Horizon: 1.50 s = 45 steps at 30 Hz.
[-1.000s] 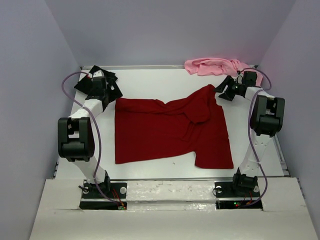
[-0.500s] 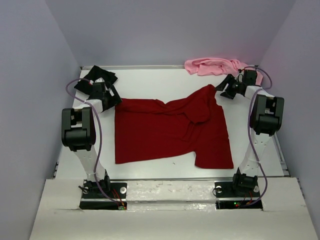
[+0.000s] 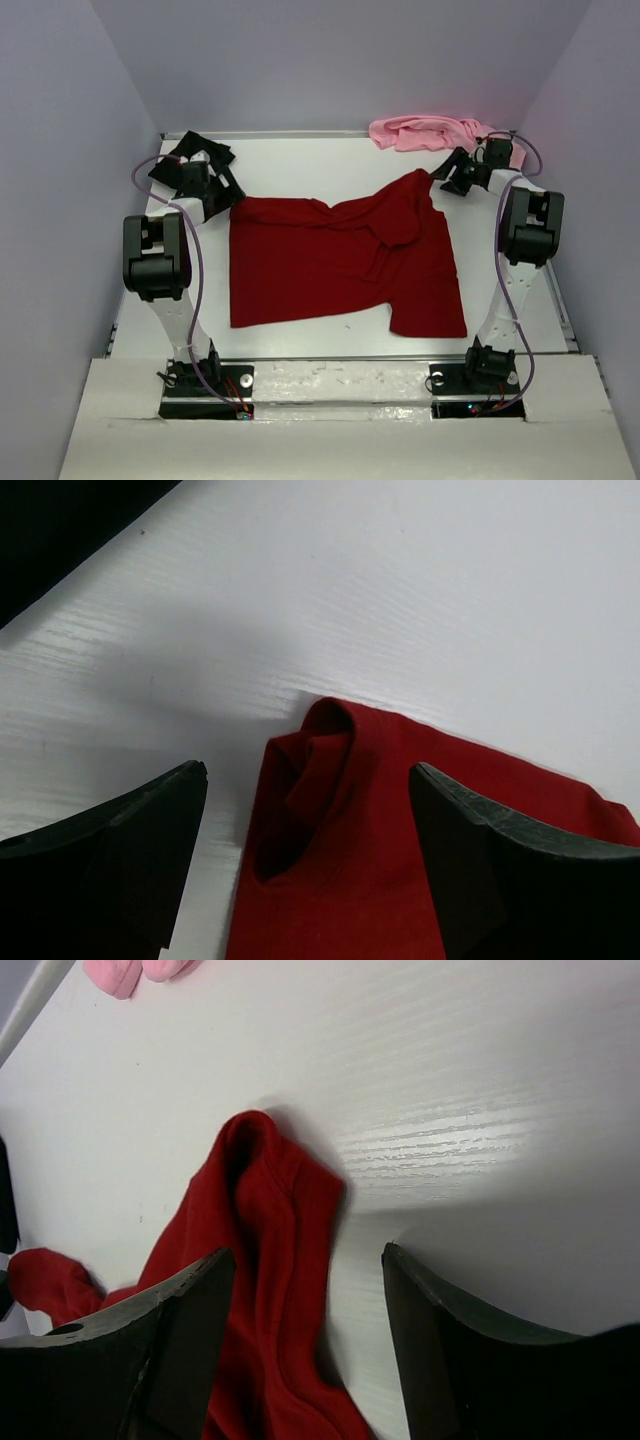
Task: Fold and stack the t-shirts
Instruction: Fold the tshirt
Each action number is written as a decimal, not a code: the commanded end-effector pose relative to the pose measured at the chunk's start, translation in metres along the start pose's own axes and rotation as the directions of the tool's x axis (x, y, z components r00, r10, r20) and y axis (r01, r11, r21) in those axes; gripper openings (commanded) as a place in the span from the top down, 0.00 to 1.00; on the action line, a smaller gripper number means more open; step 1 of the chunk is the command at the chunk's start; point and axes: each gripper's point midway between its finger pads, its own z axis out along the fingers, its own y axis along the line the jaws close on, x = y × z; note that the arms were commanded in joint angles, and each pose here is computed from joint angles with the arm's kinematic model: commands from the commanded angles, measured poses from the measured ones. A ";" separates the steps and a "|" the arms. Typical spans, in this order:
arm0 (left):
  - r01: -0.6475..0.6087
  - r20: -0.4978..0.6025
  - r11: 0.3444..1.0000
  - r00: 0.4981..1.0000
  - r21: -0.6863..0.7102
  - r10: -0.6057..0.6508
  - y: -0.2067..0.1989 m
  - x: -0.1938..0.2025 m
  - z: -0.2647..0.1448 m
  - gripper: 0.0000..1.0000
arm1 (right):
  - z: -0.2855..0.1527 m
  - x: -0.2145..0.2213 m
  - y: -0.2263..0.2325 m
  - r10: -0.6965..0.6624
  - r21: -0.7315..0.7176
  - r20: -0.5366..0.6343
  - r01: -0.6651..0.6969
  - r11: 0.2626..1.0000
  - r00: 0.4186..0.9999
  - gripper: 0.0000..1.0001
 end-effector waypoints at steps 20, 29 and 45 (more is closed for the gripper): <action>0.009 -0.010 0.985 1.000 0.173 -0.007 -0.034 -0.013 0.010 0.31 | 0.037 -0.003 0.019 -0.097 0.051 -0.033 0.099 0.994 0.995 0.37; 0.003 -0.021 0.989 1.000 0.145 0.000 -0.028 -0.012 0.015 0.58 | 0.039 -0.002 0.019 -0.111 0.079 -0.033 0.113 0.990 0.993 0.73; -0.016 -0.002 0.997 1.000 0.074 0.016 -0.018 -0.023 0.020 0.76 | 0.028 -0.031 0.021 -0.168 0.165 0.015 0.163 0.973 0.986 0.88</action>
